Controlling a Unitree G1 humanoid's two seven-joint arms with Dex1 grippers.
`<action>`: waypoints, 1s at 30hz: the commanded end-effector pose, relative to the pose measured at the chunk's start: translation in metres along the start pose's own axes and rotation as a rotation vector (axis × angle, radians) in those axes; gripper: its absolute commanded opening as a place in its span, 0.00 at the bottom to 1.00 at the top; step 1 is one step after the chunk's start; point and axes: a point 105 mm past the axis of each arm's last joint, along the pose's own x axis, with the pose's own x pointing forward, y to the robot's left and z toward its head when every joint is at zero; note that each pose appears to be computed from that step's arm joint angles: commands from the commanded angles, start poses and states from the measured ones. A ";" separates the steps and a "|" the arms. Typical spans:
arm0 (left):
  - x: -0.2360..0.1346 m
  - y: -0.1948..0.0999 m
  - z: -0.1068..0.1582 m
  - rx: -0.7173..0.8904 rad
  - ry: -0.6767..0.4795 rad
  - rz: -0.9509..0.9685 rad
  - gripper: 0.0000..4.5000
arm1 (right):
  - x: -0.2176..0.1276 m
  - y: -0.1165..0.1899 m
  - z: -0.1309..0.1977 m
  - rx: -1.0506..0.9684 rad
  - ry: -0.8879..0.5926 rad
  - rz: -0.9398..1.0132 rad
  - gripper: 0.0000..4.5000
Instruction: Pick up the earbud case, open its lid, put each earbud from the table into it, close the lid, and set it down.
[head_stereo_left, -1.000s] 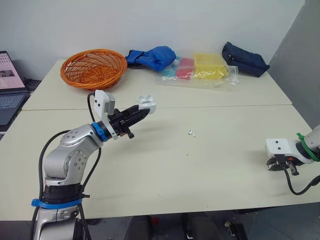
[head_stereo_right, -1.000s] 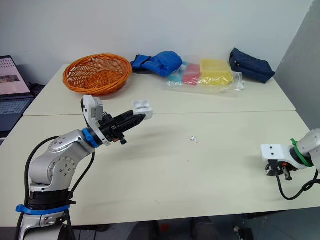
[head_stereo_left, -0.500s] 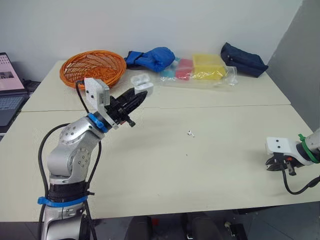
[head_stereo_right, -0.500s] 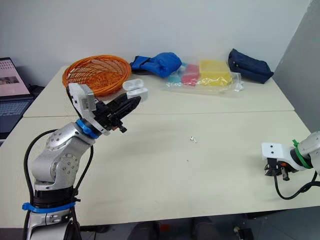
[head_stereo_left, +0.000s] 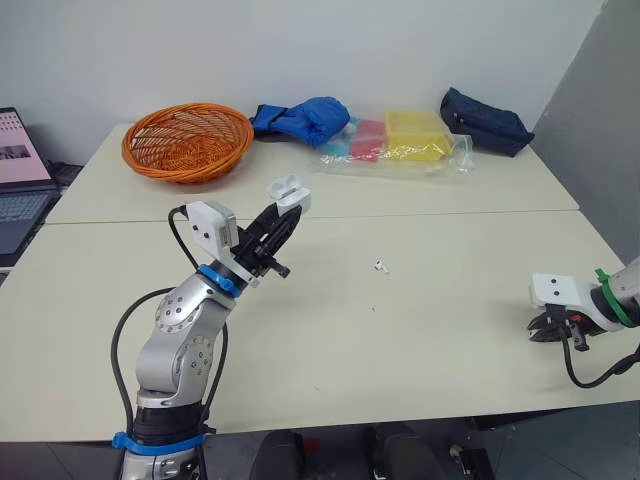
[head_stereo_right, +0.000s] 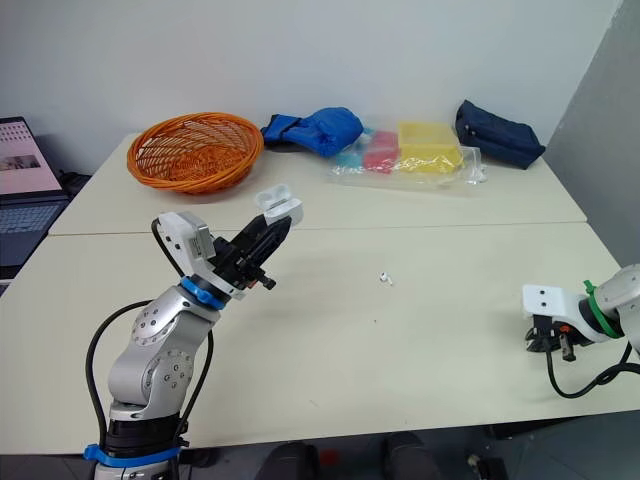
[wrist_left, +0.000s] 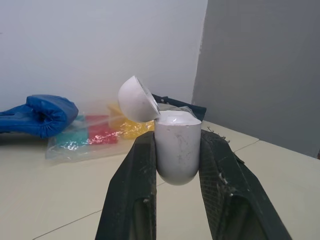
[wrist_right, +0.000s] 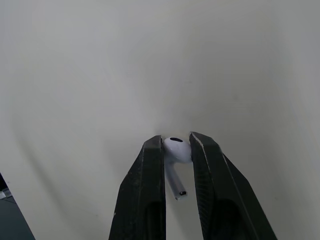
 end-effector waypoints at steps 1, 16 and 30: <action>0.002 -0.006 0.013 0.040 -0.036 -0.035 0.17 | -0.003 -0.004 0.000 -0.003 -0.002 -0.021 0.09; 0.001 -0.006 0.012 0.019 -0.031 -0.034 0.17 | -0.015 -0.008 -0.009 -0.013 0.035 -0.039 0.99; -0.002 -0.010 0.006 0.024 -0.014 -0.027 0.17 | -0.014 -0.001 -0.015 0.151 0.034 -0.037 0.71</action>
